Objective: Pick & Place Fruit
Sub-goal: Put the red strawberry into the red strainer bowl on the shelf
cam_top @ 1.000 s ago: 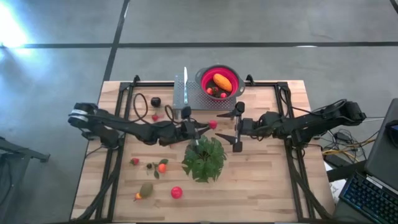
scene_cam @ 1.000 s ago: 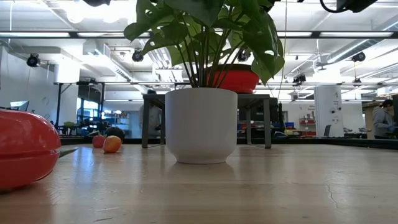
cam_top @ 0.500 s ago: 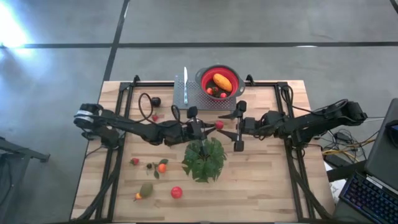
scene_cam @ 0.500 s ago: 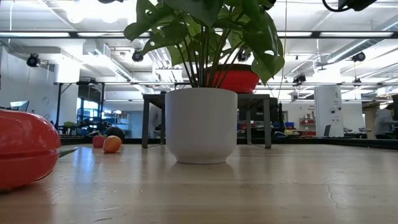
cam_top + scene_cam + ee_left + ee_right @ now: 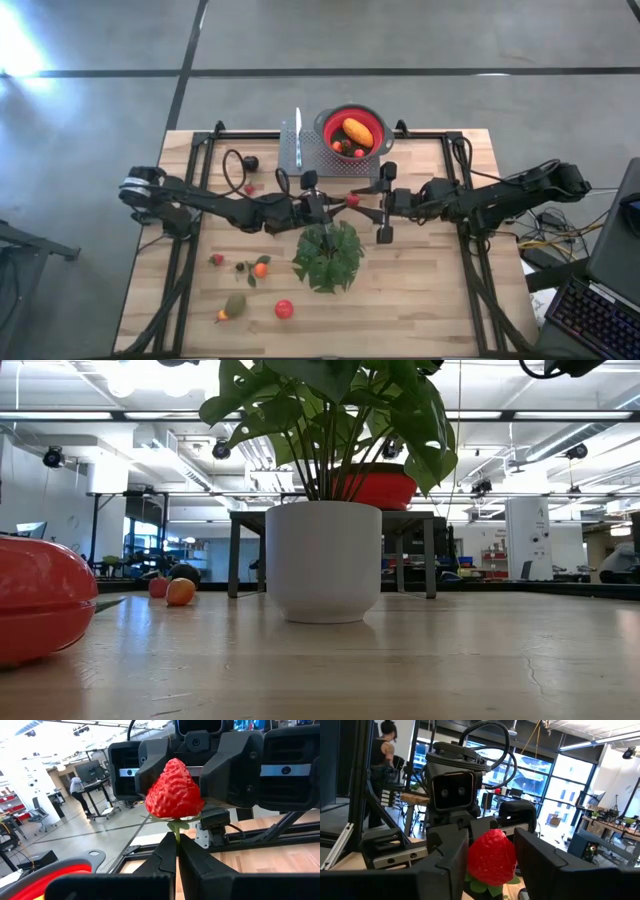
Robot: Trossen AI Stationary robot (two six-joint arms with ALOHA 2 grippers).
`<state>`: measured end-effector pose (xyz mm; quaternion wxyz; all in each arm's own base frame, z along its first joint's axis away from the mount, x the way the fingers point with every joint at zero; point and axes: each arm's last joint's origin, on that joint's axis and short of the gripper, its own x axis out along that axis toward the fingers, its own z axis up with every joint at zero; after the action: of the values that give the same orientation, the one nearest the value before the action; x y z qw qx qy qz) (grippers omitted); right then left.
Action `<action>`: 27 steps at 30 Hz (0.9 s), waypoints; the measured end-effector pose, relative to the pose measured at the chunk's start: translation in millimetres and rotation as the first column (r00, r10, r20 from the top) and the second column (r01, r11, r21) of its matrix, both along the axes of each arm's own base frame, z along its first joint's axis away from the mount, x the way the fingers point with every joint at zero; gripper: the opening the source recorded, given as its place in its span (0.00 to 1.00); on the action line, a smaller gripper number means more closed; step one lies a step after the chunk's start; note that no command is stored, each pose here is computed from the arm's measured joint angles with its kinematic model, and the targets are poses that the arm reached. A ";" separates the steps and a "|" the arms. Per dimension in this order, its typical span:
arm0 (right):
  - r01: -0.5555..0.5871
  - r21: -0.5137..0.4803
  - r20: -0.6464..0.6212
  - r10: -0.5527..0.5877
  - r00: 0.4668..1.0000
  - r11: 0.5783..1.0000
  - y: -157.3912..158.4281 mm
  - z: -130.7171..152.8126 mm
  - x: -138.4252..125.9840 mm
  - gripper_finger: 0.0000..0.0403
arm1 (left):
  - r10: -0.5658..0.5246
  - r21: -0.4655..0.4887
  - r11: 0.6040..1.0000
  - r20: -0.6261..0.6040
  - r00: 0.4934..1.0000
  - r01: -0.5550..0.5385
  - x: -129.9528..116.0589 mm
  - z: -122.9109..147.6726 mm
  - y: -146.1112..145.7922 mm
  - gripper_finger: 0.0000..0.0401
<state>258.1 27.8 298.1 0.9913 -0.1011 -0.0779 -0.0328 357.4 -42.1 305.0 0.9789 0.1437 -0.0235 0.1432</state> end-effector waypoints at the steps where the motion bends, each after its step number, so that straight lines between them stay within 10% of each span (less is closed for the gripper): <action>1: 0.000 0.000 0.000 0.000 1.000 1.000 0.0 0.0 0.0 0.35 | 0.000 0.000 1.000 0.001 1.000 0.000 0.0 0.1 0.0 0.01; 16: 0.000 0.006 -0.007 0.000 1.000 1.000 -0.1 -0.7 0.1 0.34 | 0.002 0.051 0.999 -0.031 1.000 0.000 -0.1 -1.4 -0.2 0.27; 27: 0.175 0.064 -0.120 -0.166 0.979 0.983 -31.7 26.3 -0.9 0.35 | 0.315 0.076 0.949 -0.305 0.899 -0.307 -41.6 6.3 13.9 0.61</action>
<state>257.2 -3.9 324.4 0.9907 -0.0725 -0.0108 -0.1148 315.8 -28.2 311.3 0.9327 0.1790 0.1537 0.2726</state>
